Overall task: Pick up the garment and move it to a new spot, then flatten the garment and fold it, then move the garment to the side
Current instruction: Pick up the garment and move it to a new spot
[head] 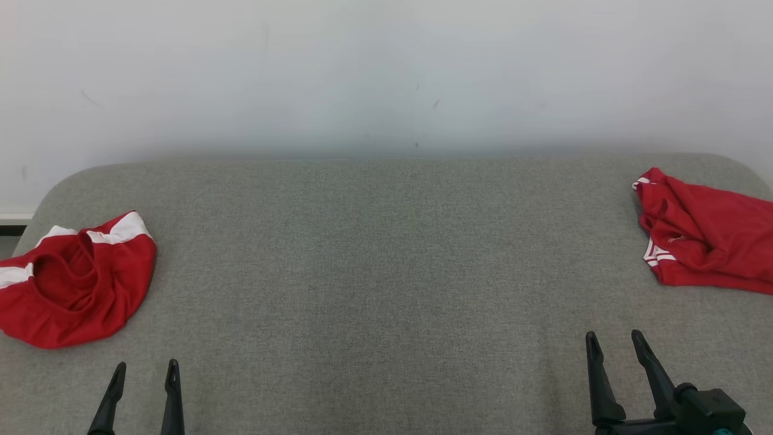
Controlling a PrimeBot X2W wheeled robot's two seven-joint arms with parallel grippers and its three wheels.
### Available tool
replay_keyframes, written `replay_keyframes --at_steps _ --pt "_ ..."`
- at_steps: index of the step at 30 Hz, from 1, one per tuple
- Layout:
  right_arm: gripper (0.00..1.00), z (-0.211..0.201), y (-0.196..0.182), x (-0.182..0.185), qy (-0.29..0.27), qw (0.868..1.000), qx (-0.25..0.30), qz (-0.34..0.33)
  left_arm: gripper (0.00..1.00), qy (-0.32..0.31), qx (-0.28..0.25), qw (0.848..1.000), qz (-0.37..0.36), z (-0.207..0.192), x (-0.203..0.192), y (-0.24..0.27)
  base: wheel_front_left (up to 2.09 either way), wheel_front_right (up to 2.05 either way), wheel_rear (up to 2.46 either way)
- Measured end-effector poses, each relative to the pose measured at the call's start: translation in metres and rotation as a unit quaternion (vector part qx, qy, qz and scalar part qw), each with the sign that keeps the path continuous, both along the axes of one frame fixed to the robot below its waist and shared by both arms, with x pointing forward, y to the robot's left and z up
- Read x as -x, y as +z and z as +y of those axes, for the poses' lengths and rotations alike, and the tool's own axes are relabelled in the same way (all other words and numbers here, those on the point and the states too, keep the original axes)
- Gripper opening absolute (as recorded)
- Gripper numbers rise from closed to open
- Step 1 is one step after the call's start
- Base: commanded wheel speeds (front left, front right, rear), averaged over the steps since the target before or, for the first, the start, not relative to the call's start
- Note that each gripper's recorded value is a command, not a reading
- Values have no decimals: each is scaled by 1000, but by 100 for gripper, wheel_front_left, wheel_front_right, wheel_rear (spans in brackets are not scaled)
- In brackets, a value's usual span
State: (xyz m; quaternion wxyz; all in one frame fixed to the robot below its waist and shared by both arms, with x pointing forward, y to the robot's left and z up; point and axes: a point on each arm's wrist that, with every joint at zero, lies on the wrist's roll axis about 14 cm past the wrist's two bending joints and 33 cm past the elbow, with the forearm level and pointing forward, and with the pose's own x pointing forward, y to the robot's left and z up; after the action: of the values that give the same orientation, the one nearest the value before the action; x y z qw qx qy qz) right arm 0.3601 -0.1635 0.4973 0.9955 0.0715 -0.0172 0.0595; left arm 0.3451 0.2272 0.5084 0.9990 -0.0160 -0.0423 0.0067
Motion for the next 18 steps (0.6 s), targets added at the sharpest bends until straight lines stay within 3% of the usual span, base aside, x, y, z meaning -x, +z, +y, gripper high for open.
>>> replay_keyframes --at_steps 18 --pt "100 23 -1 -9 36 999 2 3 100 35 -4 999 3 23 17 -2 0 0 0"
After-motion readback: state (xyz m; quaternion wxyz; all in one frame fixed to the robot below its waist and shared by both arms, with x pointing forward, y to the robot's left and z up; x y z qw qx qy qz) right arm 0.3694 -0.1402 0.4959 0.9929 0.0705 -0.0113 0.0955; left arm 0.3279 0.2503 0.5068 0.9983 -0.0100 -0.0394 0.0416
